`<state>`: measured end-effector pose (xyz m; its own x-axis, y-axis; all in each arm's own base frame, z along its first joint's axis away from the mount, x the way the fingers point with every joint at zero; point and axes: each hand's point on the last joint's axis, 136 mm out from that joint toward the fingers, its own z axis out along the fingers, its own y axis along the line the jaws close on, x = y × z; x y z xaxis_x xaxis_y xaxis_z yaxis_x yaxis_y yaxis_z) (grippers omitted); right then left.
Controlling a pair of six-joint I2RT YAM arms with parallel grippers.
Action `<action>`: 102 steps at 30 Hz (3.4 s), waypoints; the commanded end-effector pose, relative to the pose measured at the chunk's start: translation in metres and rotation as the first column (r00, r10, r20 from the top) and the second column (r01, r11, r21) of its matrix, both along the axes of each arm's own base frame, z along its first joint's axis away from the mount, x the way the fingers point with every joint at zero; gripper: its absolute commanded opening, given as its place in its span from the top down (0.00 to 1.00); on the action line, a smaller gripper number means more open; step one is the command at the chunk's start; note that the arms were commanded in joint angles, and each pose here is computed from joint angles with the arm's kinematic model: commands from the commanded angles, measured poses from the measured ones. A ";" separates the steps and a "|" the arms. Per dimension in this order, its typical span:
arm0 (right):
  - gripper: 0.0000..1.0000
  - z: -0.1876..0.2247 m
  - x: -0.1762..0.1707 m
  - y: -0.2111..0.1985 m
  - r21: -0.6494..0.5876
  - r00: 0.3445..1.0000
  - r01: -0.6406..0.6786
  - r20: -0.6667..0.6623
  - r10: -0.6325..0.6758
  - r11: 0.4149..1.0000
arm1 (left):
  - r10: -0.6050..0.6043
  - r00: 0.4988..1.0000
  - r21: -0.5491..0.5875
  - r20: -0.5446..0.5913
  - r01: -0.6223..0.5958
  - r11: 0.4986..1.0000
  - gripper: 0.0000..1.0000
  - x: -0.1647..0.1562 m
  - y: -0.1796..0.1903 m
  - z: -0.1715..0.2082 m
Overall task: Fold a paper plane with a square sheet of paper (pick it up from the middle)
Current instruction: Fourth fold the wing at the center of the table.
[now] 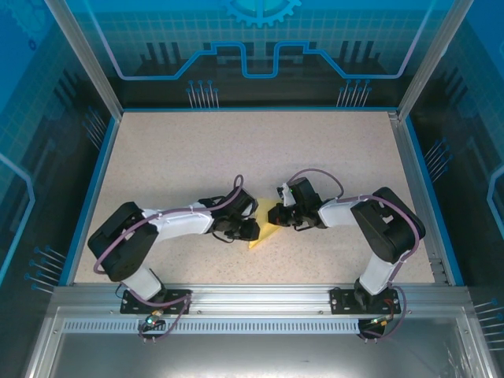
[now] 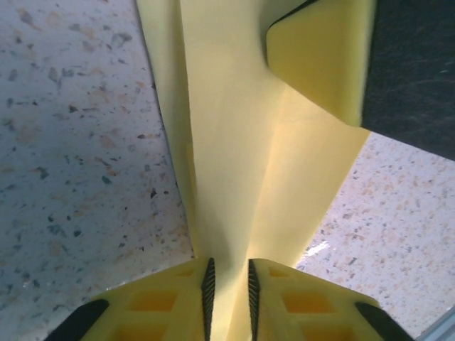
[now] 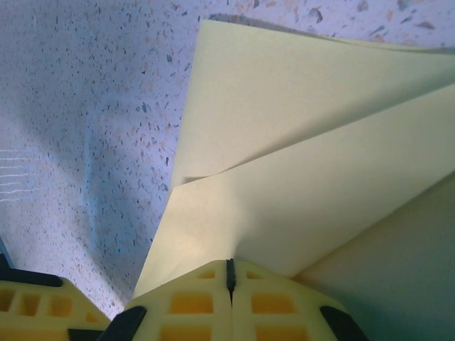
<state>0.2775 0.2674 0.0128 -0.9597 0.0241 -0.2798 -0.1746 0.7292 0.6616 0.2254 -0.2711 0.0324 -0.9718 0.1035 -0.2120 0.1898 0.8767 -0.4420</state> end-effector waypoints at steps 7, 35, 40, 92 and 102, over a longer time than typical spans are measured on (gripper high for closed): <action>0.99 -0.022 -0.027 -0.008 -0.053 0.996 -0.014 -0.089 0.009 0.999 | 0.033 0.999 0.002 0.003 -0.033 0.999 0.75 -0.003 0.005 -0.001; 1.00 -0.030 -0.035 -0.014 -0.063 0.995 -0.005 -0.103 -0.001 0.998 | 0.013 0.995 -0.058 -0.096 -0.019 0.998 0.93 -0.018 -0.005 -0.023; 1.00 -0.029 -0.035 -0.015 -0.064 0.995 -0.003 -0.098 -0.003 0.998 | 0.027 0.995 -0.033 -0.101 -0.030 0.999 0.93 -0.021 0.001 -0.031; 1.00 -0.025 -0.036 -0.015 -0.056 0.996 -0.005 -0.089 0.000 0.998 | 0.023 0.992 0.013 -0.123 -0.021 1.000 0.93 -0.031 0.011 -0.037; 0.95 0.022 -0.025 0.000 0.003 1.000 -0.013 0.010 0.013 1.000 | 0.009 0.990 0.056 -0.142 -0.001 0.998 0.94 -0.037 0.019 -0.052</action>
